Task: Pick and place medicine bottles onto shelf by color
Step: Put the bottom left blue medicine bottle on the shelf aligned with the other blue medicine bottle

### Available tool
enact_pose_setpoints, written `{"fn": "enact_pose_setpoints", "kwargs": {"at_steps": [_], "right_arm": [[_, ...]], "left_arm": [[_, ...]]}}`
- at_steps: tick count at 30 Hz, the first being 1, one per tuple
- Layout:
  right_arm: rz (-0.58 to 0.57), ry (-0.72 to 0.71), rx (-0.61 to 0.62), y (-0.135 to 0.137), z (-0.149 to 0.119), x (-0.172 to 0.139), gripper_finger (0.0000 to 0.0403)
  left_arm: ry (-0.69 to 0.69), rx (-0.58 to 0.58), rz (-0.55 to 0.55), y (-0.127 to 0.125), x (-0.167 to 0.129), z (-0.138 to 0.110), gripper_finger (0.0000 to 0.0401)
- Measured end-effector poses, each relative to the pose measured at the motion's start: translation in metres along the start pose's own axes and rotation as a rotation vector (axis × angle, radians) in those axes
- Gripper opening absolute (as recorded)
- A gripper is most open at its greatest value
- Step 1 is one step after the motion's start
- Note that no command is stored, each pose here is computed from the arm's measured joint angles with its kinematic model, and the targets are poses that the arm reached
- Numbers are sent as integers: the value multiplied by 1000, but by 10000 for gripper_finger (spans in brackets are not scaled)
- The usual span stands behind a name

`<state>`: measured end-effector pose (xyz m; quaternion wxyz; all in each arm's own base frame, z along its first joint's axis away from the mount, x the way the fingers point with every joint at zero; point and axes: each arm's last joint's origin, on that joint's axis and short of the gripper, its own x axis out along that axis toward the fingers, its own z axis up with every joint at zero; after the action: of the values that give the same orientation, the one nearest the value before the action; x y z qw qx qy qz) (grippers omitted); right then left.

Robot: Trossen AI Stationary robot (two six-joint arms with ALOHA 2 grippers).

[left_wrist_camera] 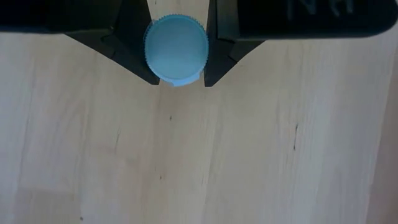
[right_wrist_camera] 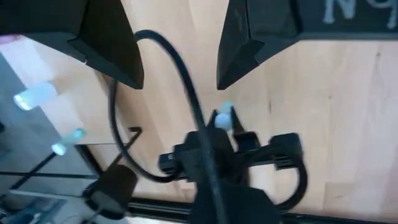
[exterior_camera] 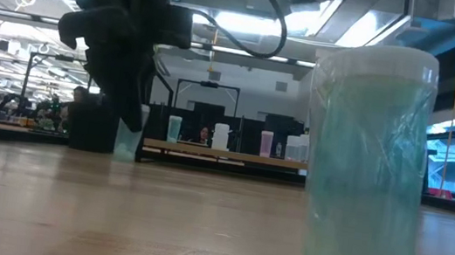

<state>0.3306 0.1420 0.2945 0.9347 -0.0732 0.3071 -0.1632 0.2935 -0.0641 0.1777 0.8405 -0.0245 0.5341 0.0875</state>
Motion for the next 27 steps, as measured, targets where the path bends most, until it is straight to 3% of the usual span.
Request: {"fn": "enact_pose_setpoints", "kwargs": {"at_steps": [27], "right_arm": [[49, 18, 2, 0, 0, 1, 205]], "left_arm": [[-77, -26, -17, -2, 0, 7, 95]]}}
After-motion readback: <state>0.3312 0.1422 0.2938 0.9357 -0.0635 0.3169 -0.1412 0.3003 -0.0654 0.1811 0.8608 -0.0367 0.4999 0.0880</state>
